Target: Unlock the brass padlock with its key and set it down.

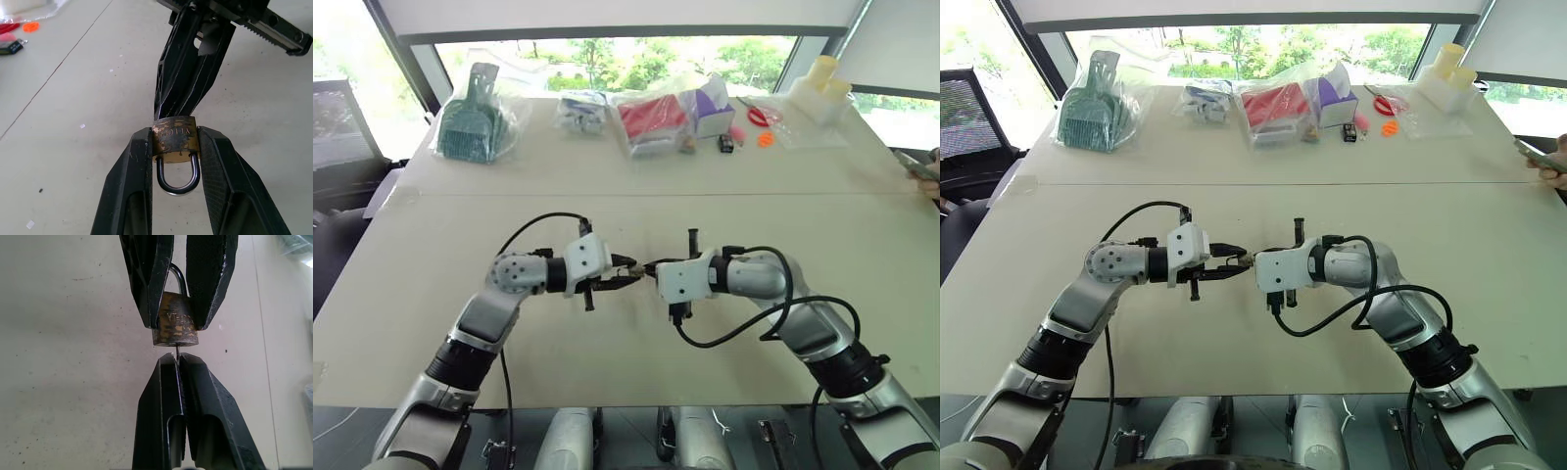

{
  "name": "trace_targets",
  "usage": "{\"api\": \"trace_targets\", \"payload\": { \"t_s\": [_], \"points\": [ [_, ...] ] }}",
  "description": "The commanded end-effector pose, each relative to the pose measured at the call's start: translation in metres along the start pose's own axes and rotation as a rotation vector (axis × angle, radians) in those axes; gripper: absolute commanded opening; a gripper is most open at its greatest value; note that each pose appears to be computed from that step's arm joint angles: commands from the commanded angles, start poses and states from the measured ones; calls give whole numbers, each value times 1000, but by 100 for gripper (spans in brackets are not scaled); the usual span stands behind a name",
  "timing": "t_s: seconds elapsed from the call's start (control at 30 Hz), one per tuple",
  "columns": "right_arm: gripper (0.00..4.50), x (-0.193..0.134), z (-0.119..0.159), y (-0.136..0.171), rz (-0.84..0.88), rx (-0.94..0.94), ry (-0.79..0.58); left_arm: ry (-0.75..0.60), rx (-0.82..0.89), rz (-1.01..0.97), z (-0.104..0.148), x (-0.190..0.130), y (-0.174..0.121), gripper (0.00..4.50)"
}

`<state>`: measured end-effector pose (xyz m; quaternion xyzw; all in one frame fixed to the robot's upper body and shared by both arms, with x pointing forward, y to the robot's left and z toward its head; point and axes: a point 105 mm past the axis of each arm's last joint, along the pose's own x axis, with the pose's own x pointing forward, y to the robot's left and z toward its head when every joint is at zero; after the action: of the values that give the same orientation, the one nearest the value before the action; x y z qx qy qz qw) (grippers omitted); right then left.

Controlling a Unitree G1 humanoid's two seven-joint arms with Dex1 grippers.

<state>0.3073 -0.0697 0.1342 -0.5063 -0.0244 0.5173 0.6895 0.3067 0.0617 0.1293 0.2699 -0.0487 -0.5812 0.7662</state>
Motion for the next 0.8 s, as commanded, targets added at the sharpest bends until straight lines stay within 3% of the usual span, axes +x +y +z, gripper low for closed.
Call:
{"api": "trace_targets", "payload": {
  "t_s": [0.03, 0.37, 0.63, 0.8],
  "points": [
    [10, 0, 11, -6, 49, 7, -45, -28, 142, 36, 14, 3, 9, 74],
    [10, 1, 2, -5, 135, 139, -10, -28, 343, 28, 15, -1, 11, 74],
    [10, -3, 3, -30, -132, -243, -21, -83, -117, 2, 14, -11, 16, 74],
    [241, -11, 0, -23, -188, -383, -68, -100, -246, -72, 17, -21, 15, 74]
  ]
}}
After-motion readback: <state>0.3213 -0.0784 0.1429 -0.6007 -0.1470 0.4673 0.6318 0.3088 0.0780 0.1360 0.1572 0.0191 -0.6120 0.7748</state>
